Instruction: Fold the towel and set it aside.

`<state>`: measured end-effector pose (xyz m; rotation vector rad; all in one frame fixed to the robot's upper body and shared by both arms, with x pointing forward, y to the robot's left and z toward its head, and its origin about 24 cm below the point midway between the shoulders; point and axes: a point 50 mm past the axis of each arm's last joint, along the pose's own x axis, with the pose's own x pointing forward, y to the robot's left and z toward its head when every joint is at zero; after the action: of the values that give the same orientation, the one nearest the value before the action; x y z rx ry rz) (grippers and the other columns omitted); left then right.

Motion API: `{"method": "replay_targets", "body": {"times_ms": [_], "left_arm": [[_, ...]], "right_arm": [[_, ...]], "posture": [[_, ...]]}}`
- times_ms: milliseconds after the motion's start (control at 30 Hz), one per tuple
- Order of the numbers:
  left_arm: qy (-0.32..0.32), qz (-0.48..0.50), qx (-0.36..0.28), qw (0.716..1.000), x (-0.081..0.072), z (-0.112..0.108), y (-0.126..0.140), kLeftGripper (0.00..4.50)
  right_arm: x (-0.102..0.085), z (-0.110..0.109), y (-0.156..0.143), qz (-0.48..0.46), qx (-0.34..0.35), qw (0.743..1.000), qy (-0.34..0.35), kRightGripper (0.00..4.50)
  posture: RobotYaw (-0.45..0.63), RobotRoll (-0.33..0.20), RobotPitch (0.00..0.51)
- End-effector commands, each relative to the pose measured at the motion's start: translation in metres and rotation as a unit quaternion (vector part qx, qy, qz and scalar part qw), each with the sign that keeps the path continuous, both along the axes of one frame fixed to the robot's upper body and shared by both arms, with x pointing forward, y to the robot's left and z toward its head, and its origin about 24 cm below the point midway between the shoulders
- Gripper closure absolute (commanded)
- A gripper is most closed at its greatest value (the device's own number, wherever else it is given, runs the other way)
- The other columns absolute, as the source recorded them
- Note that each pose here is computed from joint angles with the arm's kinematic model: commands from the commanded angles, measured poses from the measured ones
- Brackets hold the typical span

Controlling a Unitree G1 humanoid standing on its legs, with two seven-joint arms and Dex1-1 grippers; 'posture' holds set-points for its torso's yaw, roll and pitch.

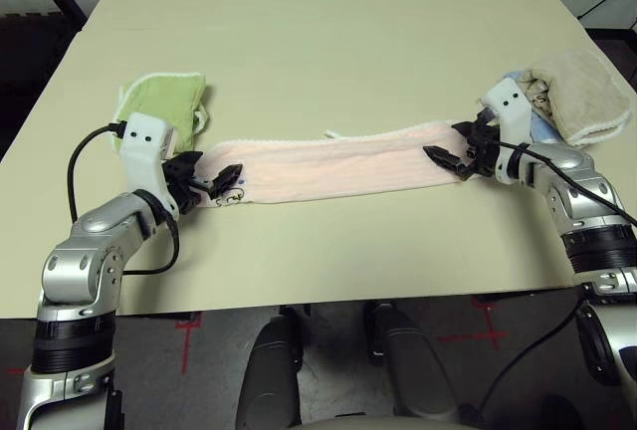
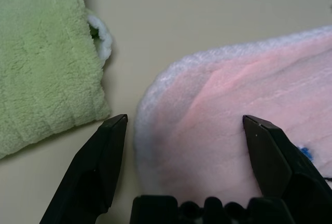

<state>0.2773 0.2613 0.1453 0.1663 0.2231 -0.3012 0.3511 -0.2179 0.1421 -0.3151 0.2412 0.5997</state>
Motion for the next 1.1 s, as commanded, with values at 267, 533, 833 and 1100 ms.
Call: {"method": "replay_targets", "body": {"times_ms": [267,533,833,1100], "left_arm": [[-0.027,0.019,0.020,0.999,0.001,0.005,0.010,0.02],[-0.108,0.029,-0.030,0.993,0.006,0.050,0.011,0.02],[-0.071,-0.013,-0.046,0.996,-0.005,0.033,-0.016,0.02],[-0.042,-0.019,-0.041,0.998,-0.008,0.011,-0.021,0.02]], "right_arm": [[0.002,-0.007,-0.004,-0.013,-0.005,1.000,0.010,0.00],[0.008,0.027,0.003,0.014,0.054,0.997,-0.054,0.00],[-0.010,0.012,0.025,0.082,0.063,0.994,-0.025,0.00],[-0.011,-0.004,0.026,0.070,0.048,0.996,-0.002,0.00]], "posture": [[-0.13,0.000,0.232],[-0.12,0.000,0.220],[-0.11,0.000,0.209],[-0.11,0.000,0.212]]}}
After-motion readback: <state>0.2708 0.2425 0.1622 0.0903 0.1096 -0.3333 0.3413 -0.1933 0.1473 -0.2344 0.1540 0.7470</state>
